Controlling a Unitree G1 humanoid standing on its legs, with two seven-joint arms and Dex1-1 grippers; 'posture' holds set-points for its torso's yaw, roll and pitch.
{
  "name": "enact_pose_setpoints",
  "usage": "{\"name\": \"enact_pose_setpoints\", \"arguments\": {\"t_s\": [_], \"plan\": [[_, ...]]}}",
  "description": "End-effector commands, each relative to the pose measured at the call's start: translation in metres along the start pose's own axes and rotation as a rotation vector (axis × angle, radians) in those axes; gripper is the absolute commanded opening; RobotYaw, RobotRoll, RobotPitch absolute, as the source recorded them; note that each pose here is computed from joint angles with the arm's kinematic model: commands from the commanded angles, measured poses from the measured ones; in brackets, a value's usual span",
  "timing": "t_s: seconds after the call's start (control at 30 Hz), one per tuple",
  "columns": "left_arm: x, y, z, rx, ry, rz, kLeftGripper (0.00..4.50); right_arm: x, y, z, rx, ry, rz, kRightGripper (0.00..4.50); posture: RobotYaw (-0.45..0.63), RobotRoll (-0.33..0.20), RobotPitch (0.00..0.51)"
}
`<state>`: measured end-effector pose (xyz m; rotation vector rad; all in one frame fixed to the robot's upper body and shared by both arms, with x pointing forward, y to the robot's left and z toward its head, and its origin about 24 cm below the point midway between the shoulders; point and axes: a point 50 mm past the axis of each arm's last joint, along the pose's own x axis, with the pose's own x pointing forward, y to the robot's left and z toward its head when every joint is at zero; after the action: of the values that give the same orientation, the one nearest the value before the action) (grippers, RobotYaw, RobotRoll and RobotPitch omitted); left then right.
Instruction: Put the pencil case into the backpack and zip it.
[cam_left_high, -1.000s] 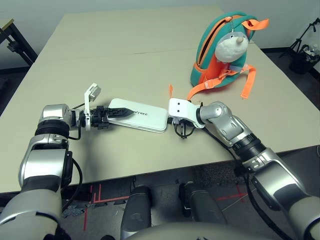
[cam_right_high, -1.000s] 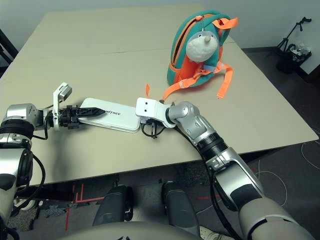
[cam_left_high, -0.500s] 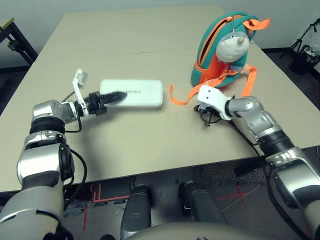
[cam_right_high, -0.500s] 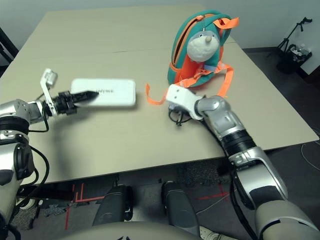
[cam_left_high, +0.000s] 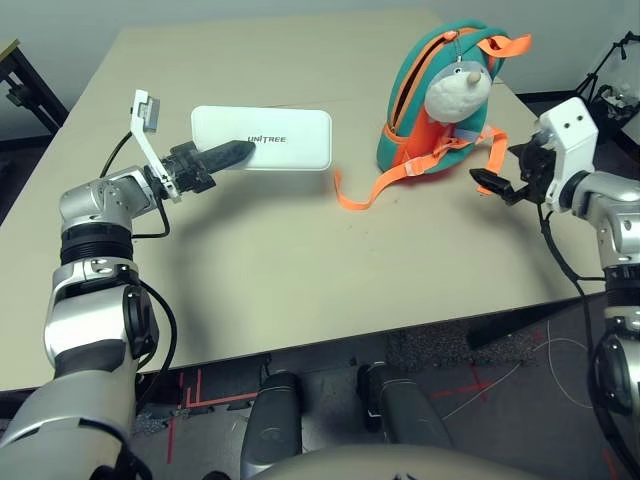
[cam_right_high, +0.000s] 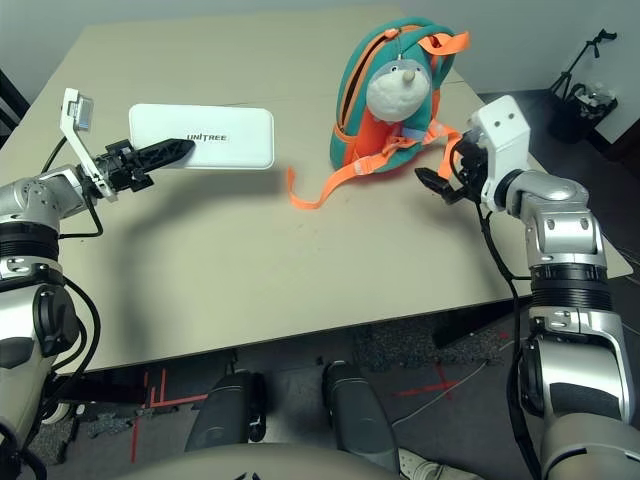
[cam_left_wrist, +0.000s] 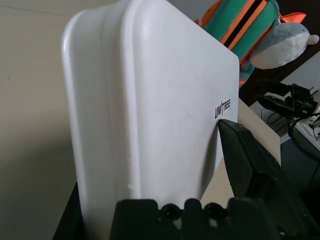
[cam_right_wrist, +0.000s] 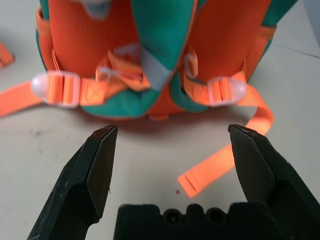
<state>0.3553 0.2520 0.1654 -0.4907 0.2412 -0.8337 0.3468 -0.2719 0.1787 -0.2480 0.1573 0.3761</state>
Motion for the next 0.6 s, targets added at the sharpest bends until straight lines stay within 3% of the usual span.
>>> {"name": "enact_pose_setpoints", "arguments": {"t_s": [0.03,0.2,0.57,0.6], "plan": [[0.005,-0.008,0.005,0.043,-0.019,-0.049,3.13,0.008,-0.001,0.004,0.026,-0.023,-0.005,4.50,-0.10,0.000,0.085],[0.007,-0.009,0.003,0.034,-0.025,-0.051,3.13,0.023,0.000,0.008,0.032,-0.043,0.002,4.50,-0.10,0.000,0.078],[0.009,-0.014,0.002,0.030,-0.061,-0.073,3.13,0.056,0.001,-0.005,0.049,-0.019,-0.083,4.50,-0.07,0.000,0.074],[0.009,-0.014,0.002,0.031,-0.062,-0.072,3.13,0.057,0.001,-0.005,0.062,-0.025,-0.085,4.15,-0.07,0.000,0.075]]}}
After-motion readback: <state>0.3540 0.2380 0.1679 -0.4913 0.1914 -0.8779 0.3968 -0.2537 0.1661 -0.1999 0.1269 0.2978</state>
